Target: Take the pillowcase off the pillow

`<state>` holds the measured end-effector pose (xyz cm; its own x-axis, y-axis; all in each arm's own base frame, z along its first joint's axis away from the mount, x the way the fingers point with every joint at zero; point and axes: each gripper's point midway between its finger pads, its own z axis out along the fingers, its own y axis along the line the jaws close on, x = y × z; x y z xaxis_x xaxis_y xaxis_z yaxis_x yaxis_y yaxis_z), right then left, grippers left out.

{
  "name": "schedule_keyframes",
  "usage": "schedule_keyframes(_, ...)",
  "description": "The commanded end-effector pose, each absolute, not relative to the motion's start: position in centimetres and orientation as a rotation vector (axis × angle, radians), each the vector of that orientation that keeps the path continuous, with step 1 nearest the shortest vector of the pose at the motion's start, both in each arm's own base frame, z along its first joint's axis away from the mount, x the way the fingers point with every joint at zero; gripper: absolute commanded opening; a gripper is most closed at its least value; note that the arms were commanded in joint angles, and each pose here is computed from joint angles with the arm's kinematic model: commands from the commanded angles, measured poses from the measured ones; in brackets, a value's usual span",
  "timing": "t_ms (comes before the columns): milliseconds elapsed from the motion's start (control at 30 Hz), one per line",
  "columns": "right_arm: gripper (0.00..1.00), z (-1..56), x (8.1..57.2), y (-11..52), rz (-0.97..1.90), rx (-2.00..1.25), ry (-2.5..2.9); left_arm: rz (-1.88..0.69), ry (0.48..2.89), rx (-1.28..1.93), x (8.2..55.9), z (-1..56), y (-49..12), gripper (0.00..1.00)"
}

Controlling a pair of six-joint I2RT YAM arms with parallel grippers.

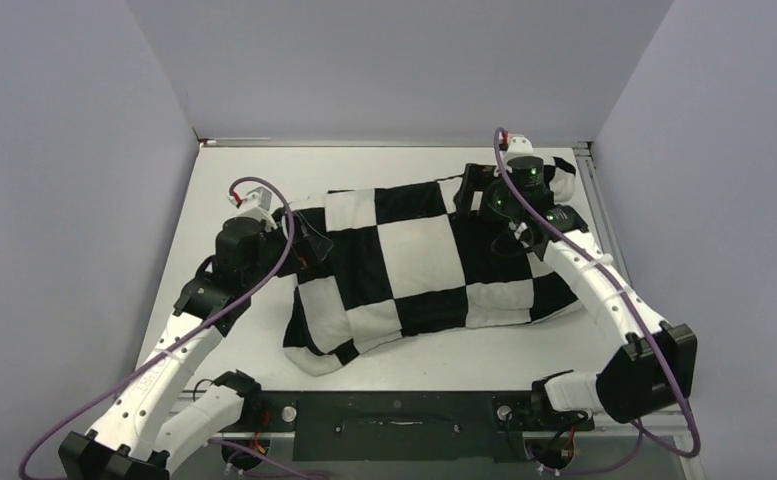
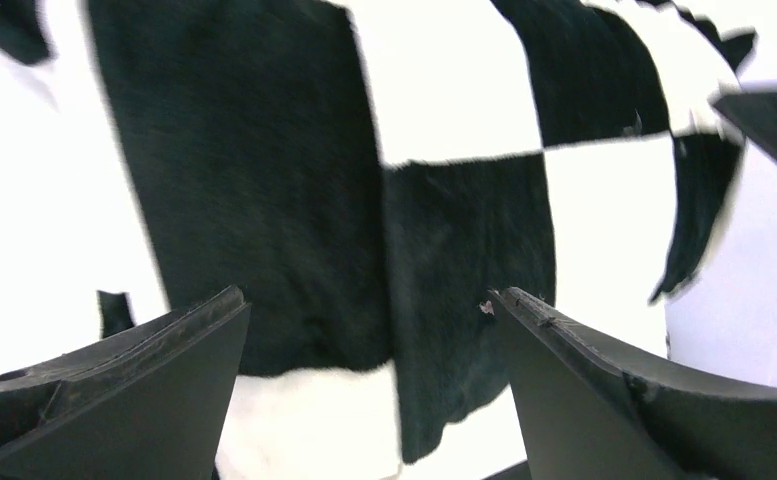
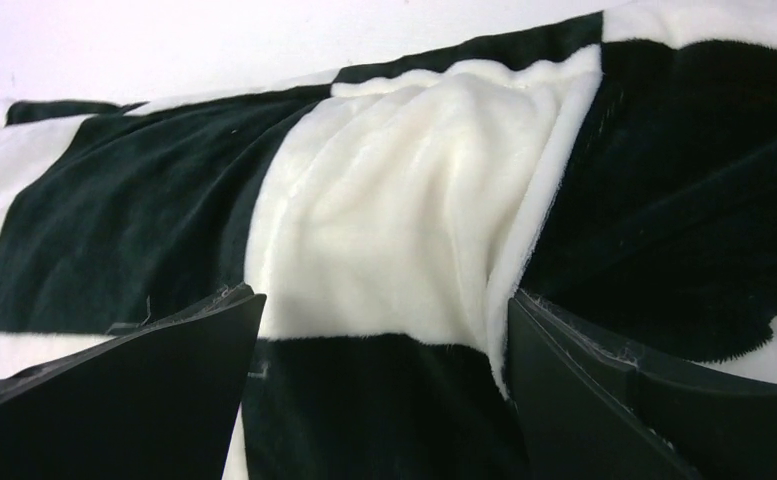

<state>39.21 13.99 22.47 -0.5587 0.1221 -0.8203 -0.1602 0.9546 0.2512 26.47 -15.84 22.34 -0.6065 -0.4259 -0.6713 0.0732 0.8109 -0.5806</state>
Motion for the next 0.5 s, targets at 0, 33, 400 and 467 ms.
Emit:
schedule_keyframes(0,0.9,24.0,34.6,15.6,0.441,-0.136,2.115,-0.637,2.087,-0.321,27.2,23.3,-12.5,0.96)
schedule_keyframes(33,0.9,23.8,33.7,15.6,0.443,-0.139,2.125,-0.654,2.087,-0.326,27.4,23.3,-12.4,0.96)
schedule_keyframes(400,0.9,19.7,26.0,12.4,0.401,0.008,2.26,-0.914,2.14,-0.331,29.3,20.0,-16.0,0.96)
schedule_keyframes(467,0.9,18.5,24.6,12.4,0.421,0.028,2.305,-0.934,2.145,-0.332,29.4,19.5,-16.4,0.96)
